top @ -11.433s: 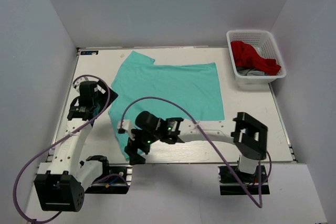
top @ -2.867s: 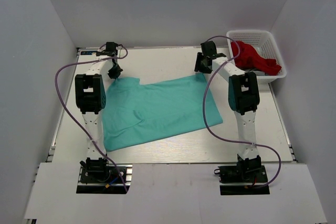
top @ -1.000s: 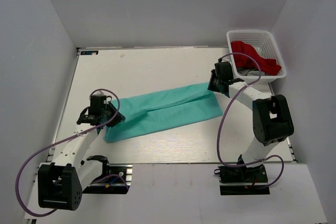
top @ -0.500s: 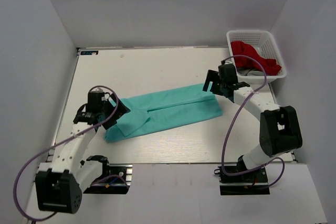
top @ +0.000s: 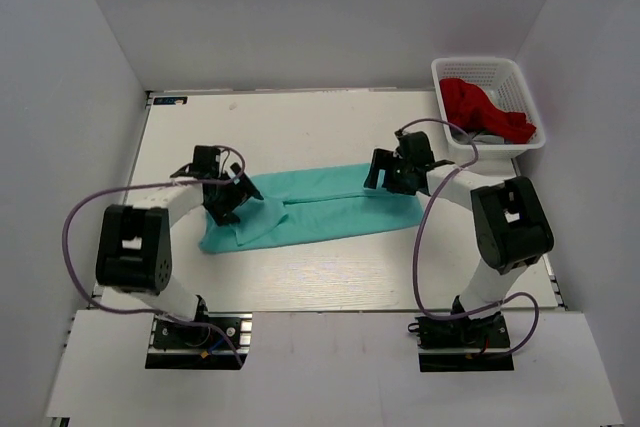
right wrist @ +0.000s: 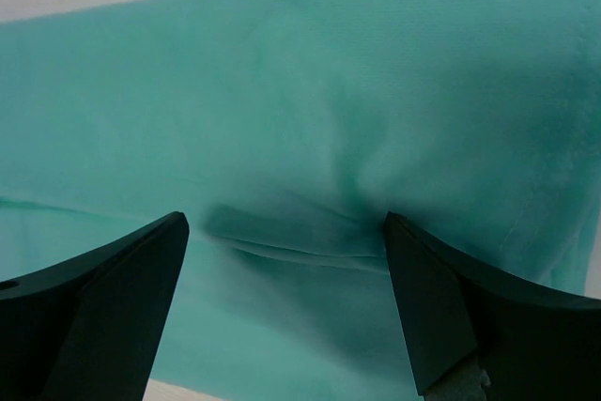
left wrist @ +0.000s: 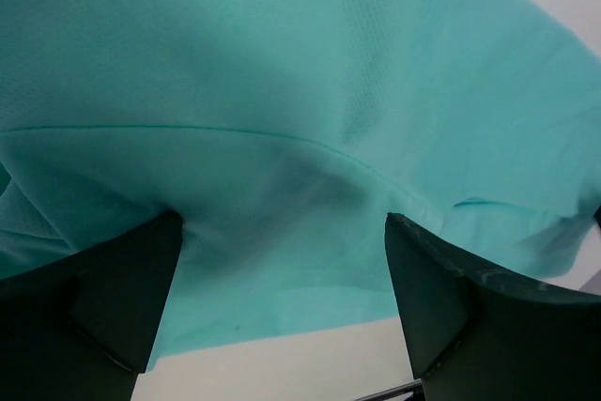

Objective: Fold and stack the t-shirts
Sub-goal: Fold the other side of the tshirt into a rectangle, then rotate the tshirt 90 degrees

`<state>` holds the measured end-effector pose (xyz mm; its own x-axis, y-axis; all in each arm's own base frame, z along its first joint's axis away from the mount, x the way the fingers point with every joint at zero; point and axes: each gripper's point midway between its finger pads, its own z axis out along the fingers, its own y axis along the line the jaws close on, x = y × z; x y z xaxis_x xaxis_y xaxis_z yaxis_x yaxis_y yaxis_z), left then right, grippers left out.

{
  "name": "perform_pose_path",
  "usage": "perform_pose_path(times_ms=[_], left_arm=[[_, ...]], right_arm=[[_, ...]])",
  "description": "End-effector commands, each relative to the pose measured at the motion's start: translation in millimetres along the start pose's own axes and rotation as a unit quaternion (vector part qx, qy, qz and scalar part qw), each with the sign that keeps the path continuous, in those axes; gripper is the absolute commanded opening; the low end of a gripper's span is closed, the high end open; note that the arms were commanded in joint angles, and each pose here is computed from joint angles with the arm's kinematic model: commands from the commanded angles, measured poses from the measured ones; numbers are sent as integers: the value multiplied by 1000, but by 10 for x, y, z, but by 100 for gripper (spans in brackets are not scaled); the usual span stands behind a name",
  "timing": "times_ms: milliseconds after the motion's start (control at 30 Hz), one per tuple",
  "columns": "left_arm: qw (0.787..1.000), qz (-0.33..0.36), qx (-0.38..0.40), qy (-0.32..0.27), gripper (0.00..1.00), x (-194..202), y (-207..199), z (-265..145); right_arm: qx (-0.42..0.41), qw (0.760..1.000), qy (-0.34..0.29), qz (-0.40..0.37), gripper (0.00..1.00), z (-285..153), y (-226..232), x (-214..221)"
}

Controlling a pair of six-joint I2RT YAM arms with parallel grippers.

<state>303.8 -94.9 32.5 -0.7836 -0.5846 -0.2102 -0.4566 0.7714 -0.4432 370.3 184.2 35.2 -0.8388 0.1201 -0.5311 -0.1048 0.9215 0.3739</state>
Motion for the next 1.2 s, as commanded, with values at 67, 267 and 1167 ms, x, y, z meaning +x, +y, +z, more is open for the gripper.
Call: perform_pose_path(times_ms=[67, 267, 1167], left_arm=[[999, 4, -42, 10, 100, -404, -93, 591], [998, 40, -23, -40, 100, -1378, -1043, 1160], [905, 194, 290, -244, 100, -2192, -3633, 617]], right_arm=[[21, 999, 45, 10, 90, -94, -62, 562], [30, 993, 114, -4, 90, -440, 6, 1432], [-225, 917, 96, -314, 90, -1119, 1634, 1869]])
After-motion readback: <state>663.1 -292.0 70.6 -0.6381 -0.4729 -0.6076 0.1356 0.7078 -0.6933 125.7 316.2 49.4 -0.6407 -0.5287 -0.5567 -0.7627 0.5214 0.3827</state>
